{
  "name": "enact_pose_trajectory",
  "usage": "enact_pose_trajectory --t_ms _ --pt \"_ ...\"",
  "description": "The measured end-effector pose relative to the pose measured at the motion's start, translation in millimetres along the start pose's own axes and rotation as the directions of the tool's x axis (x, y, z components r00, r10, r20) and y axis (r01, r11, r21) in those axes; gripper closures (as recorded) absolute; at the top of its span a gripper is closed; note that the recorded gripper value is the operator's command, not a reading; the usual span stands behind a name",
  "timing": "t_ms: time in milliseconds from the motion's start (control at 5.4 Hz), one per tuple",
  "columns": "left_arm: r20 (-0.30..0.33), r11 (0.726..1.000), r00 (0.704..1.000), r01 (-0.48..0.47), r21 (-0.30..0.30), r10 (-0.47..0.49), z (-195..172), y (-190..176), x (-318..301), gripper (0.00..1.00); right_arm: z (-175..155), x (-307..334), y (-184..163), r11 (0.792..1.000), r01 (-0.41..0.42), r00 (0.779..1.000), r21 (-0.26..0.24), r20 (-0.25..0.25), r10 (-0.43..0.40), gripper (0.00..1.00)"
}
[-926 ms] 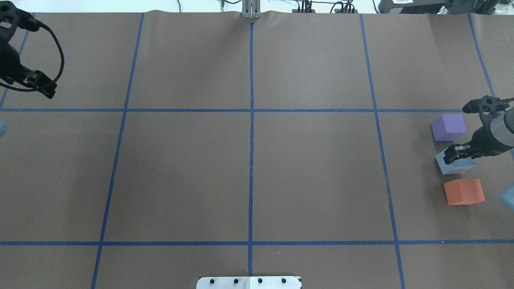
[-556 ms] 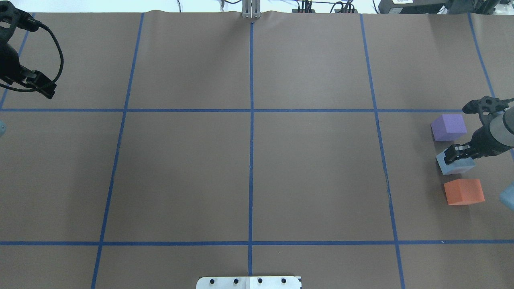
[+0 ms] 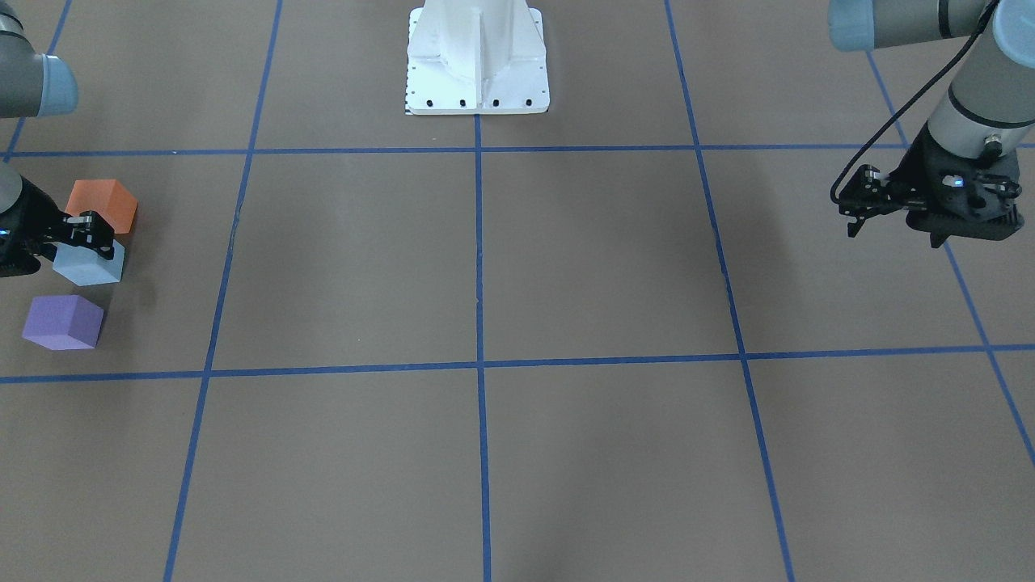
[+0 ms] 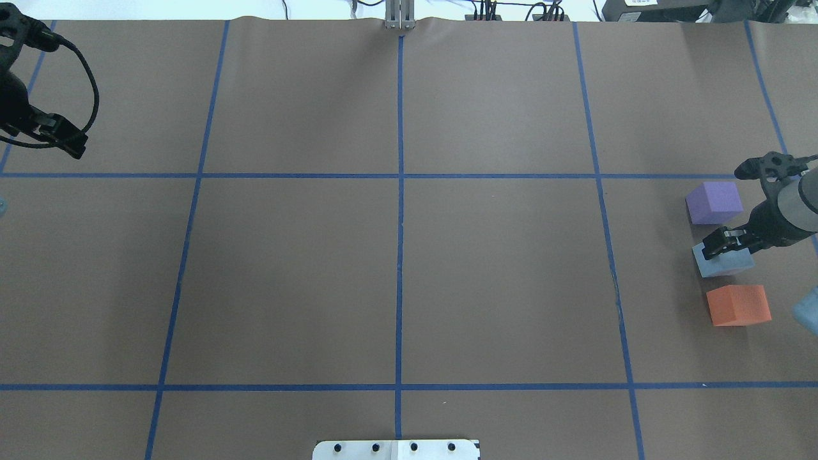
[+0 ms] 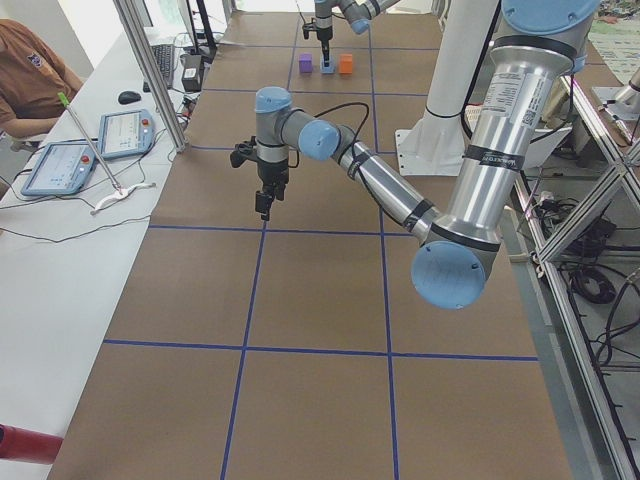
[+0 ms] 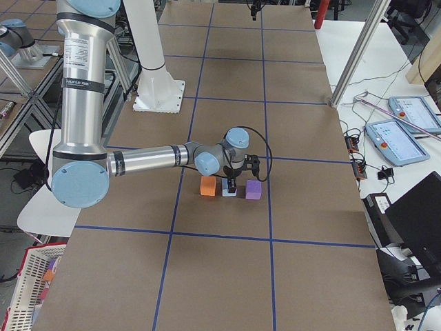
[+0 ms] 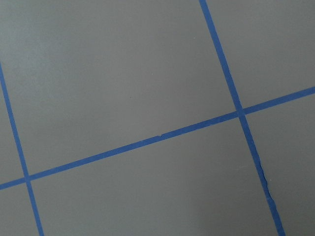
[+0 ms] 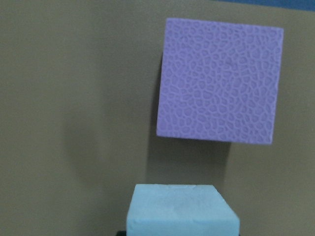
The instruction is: Place blue block between orange and purple blocks
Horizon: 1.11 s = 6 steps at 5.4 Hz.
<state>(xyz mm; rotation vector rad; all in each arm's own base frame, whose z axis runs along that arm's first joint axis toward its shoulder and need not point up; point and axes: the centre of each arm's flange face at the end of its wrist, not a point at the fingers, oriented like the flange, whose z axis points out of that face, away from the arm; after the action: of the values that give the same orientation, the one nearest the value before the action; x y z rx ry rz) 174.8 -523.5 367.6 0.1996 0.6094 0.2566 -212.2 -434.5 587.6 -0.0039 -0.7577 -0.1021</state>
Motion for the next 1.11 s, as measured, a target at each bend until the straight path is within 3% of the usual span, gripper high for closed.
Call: enact_pose_trajectory --t_ms 370,741,1111 --pt "0.0 1.0 1.0 -0.001 -0.001 0.001 0.6 0.1 -0.4 0.0 -38.2 6.0 -6.3 0.999 -0.029 0.999 0.045 0.04 0.027 0.0" --pt "-0.005 1.0 1.0 -0.002 -0.003 0.002 -0.5 1.0 -4.5 0.0 -115.7 31.0 -9.0 0.994 -0.065 0.994 0.091 0.095 0.057 0.0" --pt "-0.035 1.0 0.999 -0.01 -0.018 0.01 -7.6 13.6 -64.7 0.0 -161.8 112.5 -2.9 0.997 0.044 0.998 0.07 0.038 -0.047 0.0"
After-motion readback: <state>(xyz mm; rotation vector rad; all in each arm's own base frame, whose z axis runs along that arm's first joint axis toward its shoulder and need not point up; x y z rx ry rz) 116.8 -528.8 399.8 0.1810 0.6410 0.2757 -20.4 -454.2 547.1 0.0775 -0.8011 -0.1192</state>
